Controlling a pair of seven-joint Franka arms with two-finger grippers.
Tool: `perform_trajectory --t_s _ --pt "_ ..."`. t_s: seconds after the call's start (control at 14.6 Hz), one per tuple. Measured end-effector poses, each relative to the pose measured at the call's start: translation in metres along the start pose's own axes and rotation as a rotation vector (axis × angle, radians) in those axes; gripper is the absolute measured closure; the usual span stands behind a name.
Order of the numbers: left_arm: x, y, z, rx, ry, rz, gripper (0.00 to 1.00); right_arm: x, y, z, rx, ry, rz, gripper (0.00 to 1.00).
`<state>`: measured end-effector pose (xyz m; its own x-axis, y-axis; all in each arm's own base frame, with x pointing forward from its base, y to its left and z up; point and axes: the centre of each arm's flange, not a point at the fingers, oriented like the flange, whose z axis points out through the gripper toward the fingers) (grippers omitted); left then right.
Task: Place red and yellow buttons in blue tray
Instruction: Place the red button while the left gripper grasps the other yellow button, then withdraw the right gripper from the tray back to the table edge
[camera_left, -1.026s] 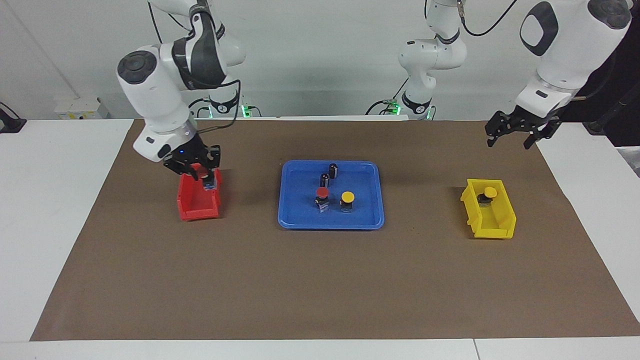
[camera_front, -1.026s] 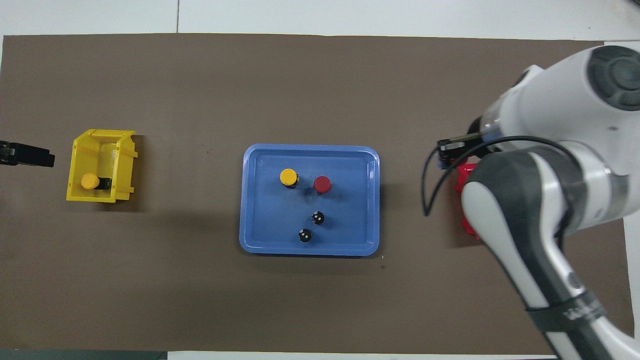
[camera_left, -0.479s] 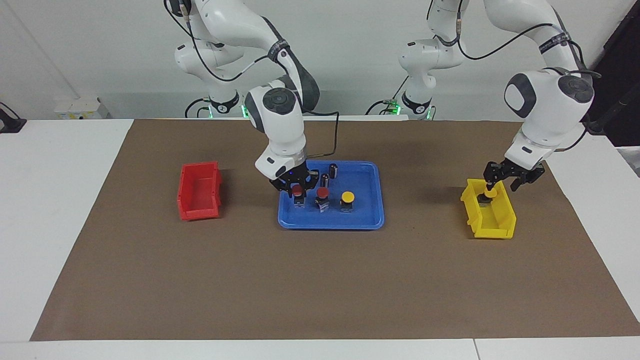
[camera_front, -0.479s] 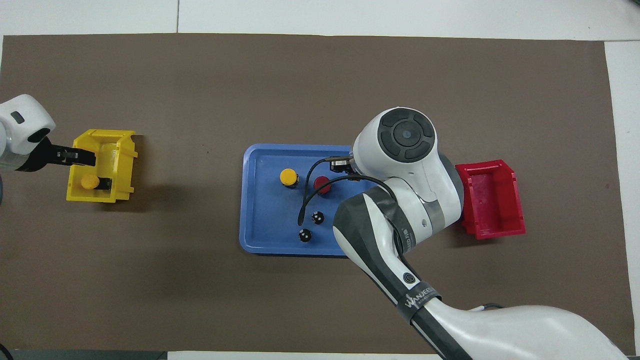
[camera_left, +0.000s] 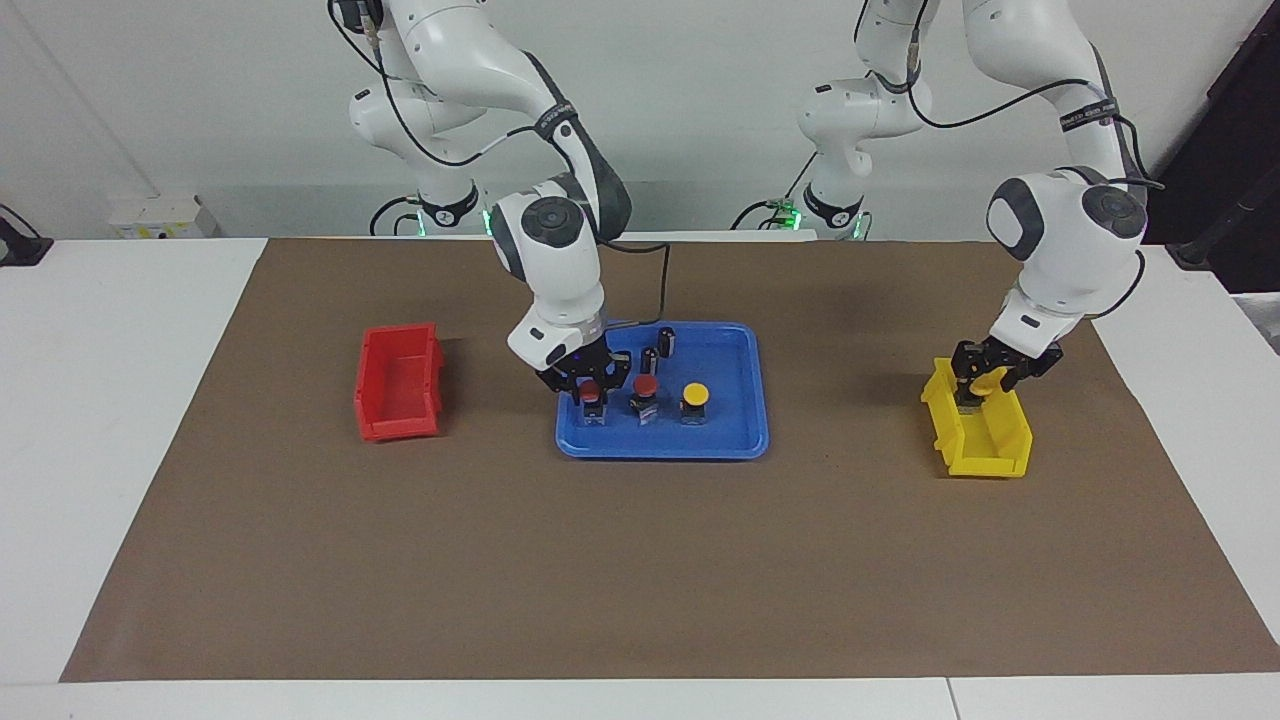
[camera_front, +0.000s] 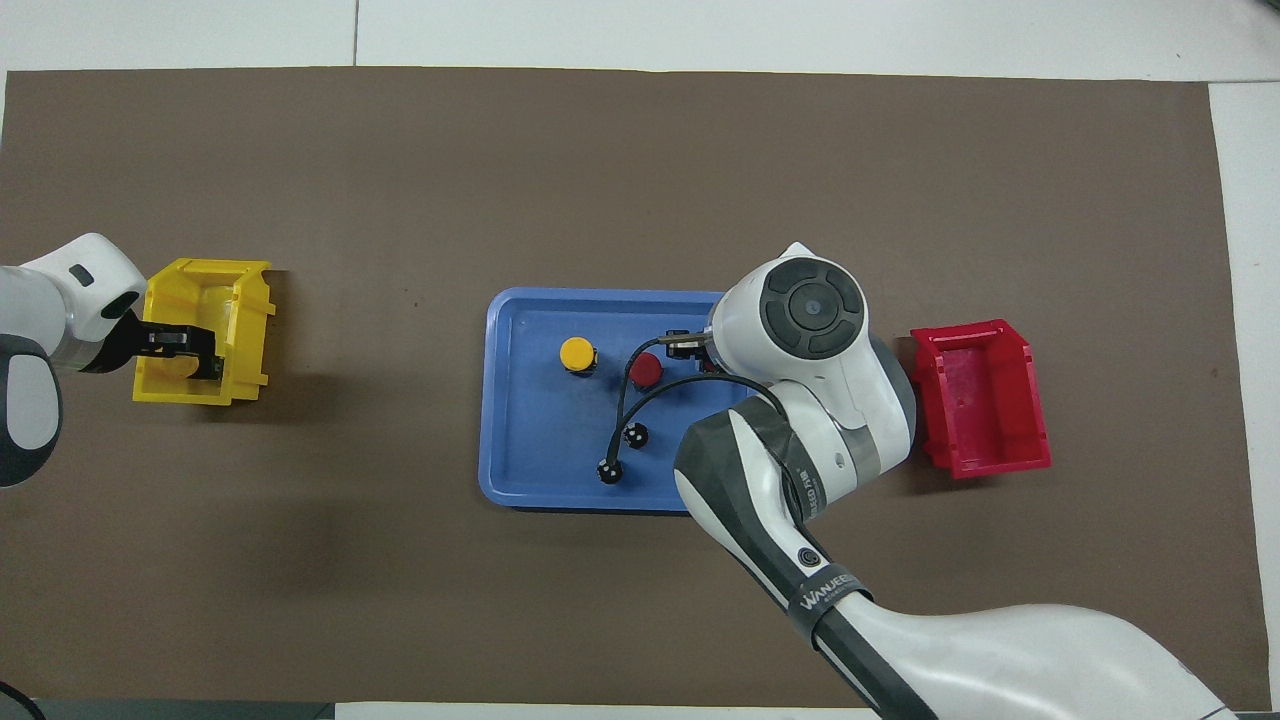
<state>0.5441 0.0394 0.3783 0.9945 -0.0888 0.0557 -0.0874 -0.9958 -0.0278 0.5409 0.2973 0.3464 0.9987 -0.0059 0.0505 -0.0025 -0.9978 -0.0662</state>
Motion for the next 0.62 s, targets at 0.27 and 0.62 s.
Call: perform_trajectory --t_s 0.27,0.62 --pt "-0.003 -0.004 0.005 0.000 0.001 -0.070 0.29 0.024 0.014 -0.040 -0.007 0.002 0.035 0.09" --pt "-0.002 -0.002 0.007 0.002 0.020 -0.087 0.30 0.063 0.139 -0.204 -0.059 -0.008 0.135 0.00"
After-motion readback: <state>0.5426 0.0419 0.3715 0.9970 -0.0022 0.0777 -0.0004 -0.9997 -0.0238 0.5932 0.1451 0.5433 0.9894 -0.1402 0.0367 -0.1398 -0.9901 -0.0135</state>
